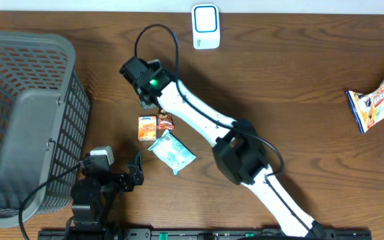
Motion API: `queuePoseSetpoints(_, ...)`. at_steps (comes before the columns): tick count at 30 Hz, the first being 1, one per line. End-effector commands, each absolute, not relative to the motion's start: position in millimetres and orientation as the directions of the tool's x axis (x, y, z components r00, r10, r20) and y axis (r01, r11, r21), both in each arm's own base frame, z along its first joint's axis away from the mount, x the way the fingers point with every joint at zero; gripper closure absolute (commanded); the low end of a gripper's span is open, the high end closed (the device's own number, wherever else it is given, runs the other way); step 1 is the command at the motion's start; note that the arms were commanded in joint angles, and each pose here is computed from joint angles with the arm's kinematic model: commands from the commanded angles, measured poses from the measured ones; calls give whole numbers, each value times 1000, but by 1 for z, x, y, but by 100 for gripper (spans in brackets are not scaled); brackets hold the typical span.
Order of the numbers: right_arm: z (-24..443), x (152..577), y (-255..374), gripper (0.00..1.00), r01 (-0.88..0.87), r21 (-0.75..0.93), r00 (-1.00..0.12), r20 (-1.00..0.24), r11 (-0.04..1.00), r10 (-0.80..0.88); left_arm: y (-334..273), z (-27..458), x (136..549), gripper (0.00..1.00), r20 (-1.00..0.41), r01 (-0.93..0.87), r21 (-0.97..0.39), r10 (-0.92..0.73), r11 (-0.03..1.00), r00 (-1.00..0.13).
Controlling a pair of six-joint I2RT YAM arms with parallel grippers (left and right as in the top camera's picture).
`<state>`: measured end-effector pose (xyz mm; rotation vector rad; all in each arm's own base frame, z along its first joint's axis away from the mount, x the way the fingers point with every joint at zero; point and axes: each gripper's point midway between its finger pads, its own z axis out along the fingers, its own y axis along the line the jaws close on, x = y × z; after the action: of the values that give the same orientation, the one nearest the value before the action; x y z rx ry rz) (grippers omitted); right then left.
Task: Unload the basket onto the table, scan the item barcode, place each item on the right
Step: 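Move the right gripper over the red TOP chocolate stick, then grasp the TOP chocolate stick with the right gripper and lift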
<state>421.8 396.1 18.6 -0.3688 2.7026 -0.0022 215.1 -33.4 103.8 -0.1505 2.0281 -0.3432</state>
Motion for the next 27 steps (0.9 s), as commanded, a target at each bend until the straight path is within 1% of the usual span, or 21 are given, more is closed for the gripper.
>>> queuePoseSetpoints(1,-2,418,394,42,-261,-92,-885,-374,961,-276,-35,94,212,2,-831,37,-317,-258,948,-493)
queuePoseSetpoints(2,-2,417,395,46,-263,-91,-885,-375,960,-278,-35,94,212,2,-831,37,-317,-258,948,-493)
queuePoseSetpoints(7,-3,413,390,50,-260,-148,-877,-378,954,-298,-35,94,212,2,-831,37,-317,-258,948,-493)
queuePoseSetpoints(13,-22,404,370,52,-254,-240,-884,-334,937,-326,-35,94,212,2,-831,37,-317,-258,948,-493)
queuePoseSetpoints(14,-33,397,363,51,-261,-261,-891,-305,930,-336,-35,94,212,2,-831,37,-317,-258,948,-493)
queuePoseSetpoints(16,-40,392,357,48,-261,-273,-898,-284,926,-337,-35,94,212,2,-831,37,-317,-258,948,-493)
queuePoseSetpoints(17,-42,391,356,50,-264,-279,-899,-276,923,-340,-35,94,212,2,-831,37,-317,-258,948,-493)
queuePoseSetpoints(18,-43,390,355,55,-265,-281,-900,-272,922,-342,-35,94,212,2,-831,37,-317,-258,948,-493)
queuePoseSetpoints(19,-43,389,354,64,-266,-283,-900,-269,921,-342,-35,94,212,2,-831,37,-317,-258,948,-493)
queuePoseSetpoints(20,-43,389,354,71,-266,-284,-900,-268,921,-342,-35,94,212,2,-831,37,-317,-258,948,-493)
queuePoseSetpoints(21,-43,389,354,83,-266,-284,-901,-268,921,-343,-35,94,212,2,-831,37,-317,-258,948,-493)
queuePoseSetpoints(22,-43,389,354,91,-266,-284,-901,-267,921,-343,-35,94,212,2,-831,37,-317,-258,948,-493)
queuePoseSetpoints(23,-43,388,353,94,-267,-286,-901,-264,920,-343,-35,94,212,2,-831,37,-317,-258,948,-493)
queuePoseSetpoints(27,-43,385,351,99,-267,-293,-904,-253,918,-344,-35,94,212,2,-831,37,-317,-258,948,-493)
